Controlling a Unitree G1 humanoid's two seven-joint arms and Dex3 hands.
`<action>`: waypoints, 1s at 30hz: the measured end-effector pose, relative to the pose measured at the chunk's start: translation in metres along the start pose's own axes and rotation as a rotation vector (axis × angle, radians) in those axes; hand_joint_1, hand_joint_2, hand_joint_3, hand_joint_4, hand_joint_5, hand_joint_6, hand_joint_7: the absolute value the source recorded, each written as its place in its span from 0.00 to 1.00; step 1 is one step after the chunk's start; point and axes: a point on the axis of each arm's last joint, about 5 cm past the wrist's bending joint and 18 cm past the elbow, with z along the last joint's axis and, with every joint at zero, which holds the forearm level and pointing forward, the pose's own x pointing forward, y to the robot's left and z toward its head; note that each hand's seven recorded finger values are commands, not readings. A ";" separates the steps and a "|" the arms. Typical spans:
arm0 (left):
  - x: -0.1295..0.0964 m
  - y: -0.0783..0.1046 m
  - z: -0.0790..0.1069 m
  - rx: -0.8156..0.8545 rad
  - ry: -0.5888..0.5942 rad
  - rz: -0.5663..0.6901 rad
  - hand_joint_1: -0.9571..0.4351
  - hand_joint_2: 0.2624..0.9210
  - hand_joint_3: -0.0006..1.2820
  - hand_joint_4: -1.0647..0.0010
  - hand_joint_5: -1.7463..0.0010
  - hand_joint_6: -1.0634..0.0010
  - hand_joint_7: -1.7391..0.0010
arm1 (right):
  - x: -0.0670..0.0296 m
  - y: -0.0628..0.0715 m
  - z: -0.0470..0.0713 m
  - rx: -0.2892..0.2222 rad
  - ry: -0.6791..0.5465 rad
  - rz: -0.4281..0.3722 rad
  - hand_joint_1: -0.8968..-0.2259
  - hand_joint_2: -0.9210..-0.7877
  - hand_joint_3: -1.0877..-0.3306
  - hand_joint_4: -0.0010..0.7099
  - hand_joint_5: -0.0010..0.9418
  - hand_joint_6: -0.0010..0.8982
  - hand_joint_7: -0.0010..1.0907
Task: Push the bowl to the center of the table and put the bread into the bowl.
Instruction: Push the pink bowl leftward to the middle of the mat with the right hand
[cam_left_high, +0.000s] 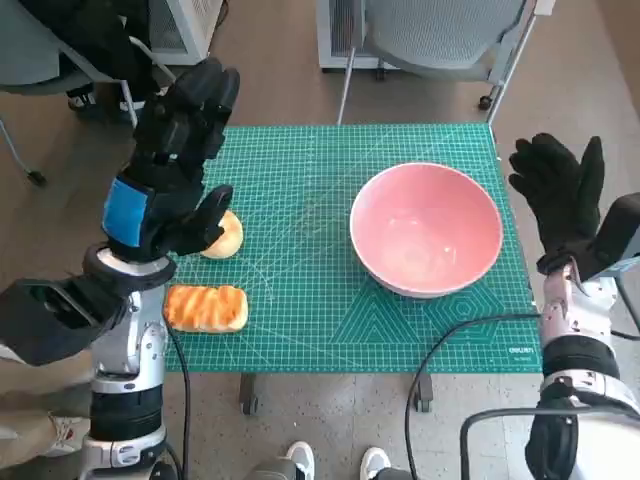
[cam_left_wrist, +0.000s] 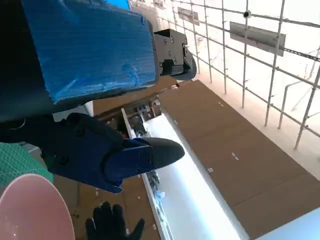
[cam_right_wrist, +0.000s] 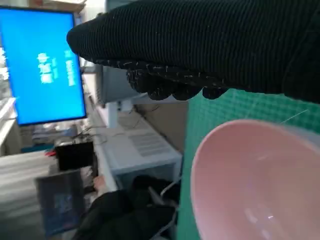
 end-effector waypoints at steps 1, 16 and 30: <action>0.000 0.000 0.000 0.001 0.001 0.001 0.30 0.99 0.47 0.94 0.98 1.00 0.72 | -0.0001 0.000 0.000 0.000 0.003 -0.005 0.50 0.00 0.29 0.50 0.02 0.45 0.03; -0.003 0.000 0.003 0.009 0.010 0.010 0.29 0.97 0.49 0.94 0.98 1.00 0.72 | -0.0051 -0.003 -0.009 -0.004 0.054 -0.041 0.44 0.00 0.31 0.51 0.01 0.48 0.04; -0.007 0.000 0.006 0.023 0.013 0.012 0.29 0.95 0.50 0.95 0.96 1.00 0.72 | -0.0084 -0.003 -0.016 0.019 0.092 -0.049 0.43 0.00 0.31 0.50 0.00 0.47 0.03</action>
